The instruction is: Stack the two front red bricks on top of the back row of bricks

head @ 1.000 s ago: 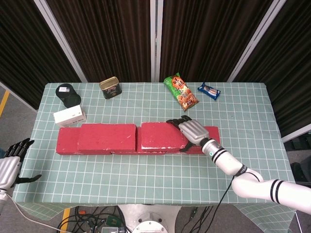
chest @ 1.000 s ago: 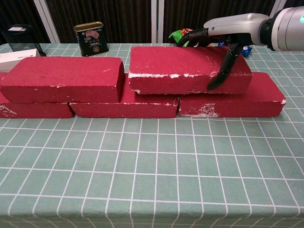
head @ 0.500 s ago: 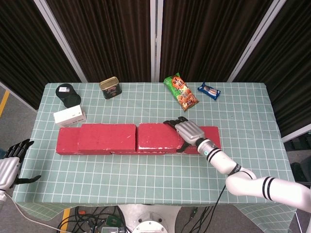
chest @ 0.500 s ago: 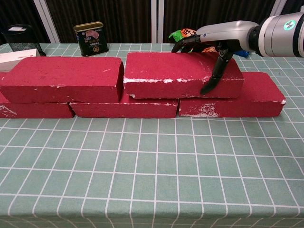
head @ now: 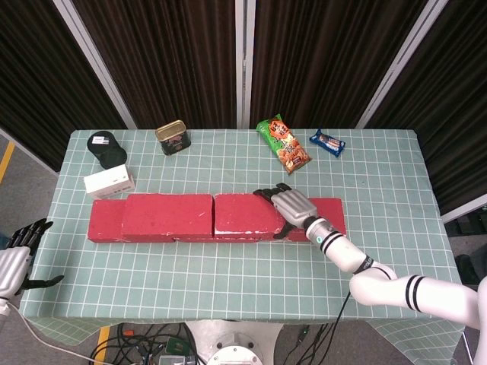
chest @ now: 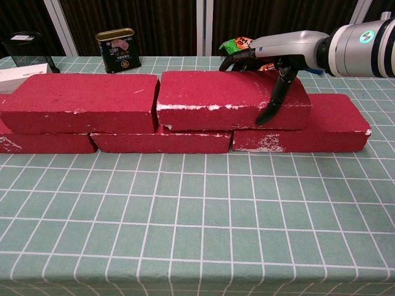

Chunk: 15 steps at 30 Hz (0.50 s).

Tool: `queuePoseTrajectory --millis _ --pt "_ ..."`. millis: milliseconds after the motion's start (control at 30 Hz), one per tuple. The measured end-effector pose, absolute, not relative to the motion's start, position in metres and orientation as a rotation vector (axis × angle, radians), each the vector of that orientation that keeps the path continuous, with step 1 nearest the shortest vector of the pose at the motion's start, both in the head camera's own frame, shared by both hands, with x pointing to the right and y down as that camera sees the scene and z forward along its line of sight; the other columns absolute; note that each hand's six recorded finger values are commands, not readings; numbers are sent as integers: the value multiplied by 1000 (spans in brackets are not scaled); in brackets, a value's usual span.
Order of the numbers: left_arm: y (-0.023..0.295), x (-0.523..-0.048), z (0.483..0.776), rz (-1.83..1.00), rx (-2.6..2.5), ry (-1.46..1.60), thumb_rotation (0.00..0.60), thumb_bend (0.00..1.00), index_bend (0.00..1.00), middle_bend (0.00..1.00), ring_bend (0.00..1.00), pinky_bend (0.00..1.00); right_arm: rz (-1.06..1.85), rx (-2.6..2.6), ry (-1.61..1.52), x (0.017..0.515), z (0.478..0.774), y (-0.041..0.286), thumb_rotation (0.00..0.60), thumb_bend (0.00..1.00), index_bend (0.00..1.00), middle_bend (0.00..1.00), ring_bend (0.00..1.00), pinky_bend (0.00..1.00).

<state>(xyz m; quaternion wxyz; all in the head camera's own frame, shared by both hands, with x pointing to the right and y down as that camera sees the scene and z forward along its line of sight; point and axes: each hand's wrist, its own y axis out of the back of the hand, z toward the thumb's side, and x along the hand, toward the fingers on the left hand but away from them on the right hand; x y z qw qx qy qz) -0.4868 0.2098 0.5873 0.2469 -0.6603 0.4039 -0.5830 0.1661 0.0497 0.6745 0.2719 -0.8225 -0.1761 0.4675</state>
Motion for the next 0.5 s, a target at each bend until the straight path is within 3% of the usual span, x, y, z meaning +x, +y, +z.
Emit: queuePoseTrajectory --millis 500 --pt "213 -492 590 -1609 -1807 1101 600 0 64 0 0 0 1267 -2215 -458 159 678 51 600 42 138 248 165 56"
